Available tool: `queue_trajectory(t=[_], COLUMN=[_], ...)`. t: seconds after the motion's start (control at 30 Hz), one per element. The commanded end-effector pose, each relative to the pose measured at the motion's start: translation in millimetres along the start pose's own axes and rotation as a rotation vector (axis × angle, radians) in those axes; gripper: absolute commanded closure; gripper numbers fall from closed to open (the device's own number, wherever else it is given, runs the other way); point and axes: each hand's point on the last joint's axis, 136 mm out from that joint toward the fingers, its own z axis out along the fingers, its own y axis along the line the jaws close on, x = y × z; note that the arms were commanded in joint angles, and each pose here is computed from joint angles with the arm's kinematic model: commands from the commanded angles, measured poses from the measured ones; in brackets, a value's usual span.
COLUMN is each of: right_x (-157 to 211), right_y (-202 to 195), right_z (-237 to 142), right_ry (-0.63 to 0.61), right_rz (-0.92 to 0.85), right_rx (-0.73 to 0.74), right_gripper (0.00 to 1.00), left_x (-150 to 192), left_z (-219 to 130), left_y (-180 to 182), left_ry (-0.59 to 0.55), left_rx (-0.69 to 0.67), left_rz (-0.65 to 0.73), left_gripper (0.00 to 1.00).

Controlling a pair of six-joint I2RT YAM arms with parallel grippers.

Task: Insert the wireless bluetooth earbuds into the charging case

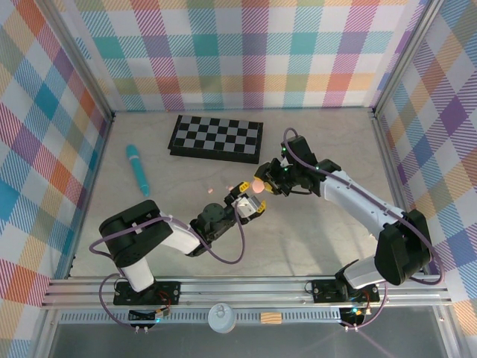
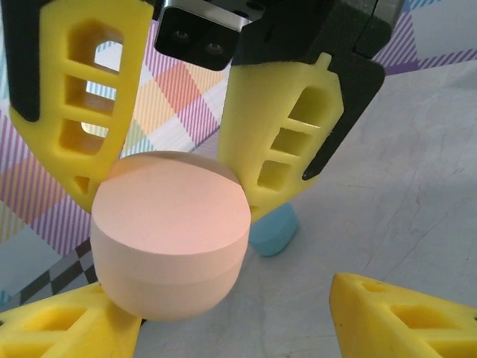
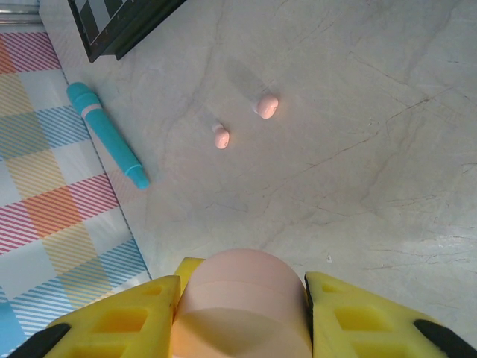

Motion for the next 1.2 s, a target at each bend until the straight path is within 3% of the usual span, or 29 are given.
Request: queue_trajectory(t=[0.0,0.3,0.47,0.67,0.8,0.93,1.03,1.17], right_x=[3,0,2,3,4,3,0,-7], right_y=[-5,-23,-26,-18,-21,-20,-15,-7], right_z=[1,-8,-6,-4,-3,-4,-8,-23], right_ry=[0.017,-0.025,-0.012,0.011,0.018,0.011,-0.009,-0.072], right_rz=[0.037,0.095,0.103,0.098,0.101,0.095,0.062,-0.048], right_rx=[0.012,0.072,0.089,0.058,0.069,0.064,0.05,0.026], right_gripper=[0.74,0.75,0.75,0.75,0.74,0.74,0.67,0.47], left_x=[-22,-22,-30,-27,-30,-29,-30,-33], left_z=[5,12,16,17,18,18,16,11], left_y=[10,14,11,6,6,5,5,8], left_ry=[-0.059,-0.063,-0.091,-0.087,-0.098,-0.096,-0.098,-0.107], left_rx=[-0.055,-0.066,-0.044,-0.026,-0.022,-0.017,-0.012,-0.011], left_rz=[0.029,0.02,0.019,0.017,0.012,0.009,-0.001,-0.036], left_gripper=[0.34,0.29,0.4,0.47,0.61,0.68,0.7,0.71])
